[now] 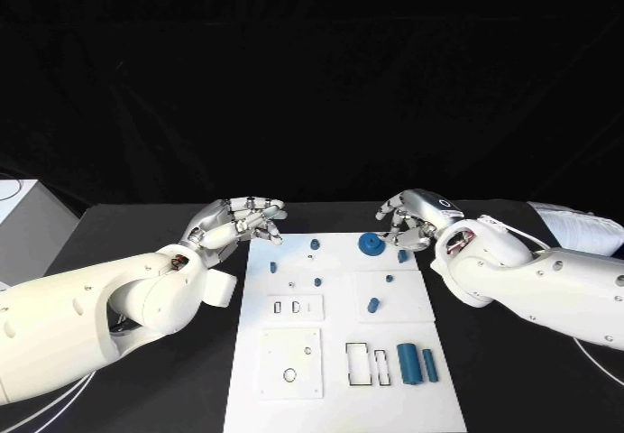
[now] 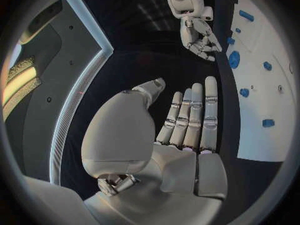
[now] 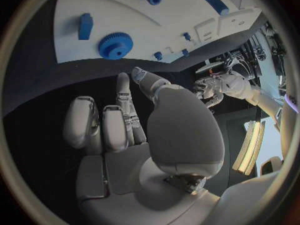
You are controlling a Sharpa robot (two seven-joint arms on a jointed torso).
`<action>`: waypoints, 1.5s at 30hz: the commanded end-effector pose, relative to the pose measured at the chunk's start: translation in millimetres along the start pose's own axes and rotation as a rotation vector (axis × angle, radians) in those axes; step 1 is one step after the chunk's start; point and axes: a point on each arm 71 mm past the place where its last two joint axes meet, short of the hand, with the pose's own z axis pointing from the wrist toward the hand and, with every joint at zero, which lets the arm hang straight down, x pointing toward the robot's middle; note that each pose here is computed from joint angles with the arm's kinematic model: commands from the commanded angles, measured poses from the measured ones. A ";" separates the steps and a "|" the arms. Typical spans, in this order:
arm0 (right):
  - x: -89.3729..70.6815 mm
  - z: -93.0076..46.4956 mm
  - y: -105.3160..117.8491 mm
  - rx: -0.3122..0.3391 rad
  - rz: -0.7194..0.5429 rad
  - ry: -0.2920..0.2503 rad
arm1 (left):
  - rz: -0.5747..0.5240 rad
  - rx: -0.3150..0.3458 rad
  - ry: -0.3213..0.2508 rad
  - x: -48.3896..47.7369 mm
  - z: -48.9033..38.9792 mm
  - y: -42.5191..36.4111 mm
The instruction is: Assemble the parts on the task board
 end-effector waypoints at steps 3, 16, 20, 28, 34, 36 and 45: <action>-0.3 -4.4 -17.1 0.094 0.076 0.074 | -0.014 0.010 0.015 0.8 1.4 -0.7; 16.4 3.7 -27.3 0.171 0.081 0.166 | -0.019 0.009 0.020 0.9 3.4 0.5; 22.0 6.5 -22.7 0.168 0.086 0.175 | -0.019 0.007 0.018 0.2 3.4 0.7; 29.8 13.5 -13.9 0.162 0.091 0.184 | -0.020 0.006 0.020 0.4 3.3 0.7; 33.5 17.3 -7.6 0.152 0.093 0.188 | -0.021 0.005 0.021 0.3 3.2 0.7; 34.0 18.4 -6.4 0.149 0.088 0.186 | -0.021 0.005 0.021 0.4 3.2 0.7; 34.8 23.2 -5.9 0.149 0.059 0.174 | -0.021 0.004 0.022 0.5 3.1 0.7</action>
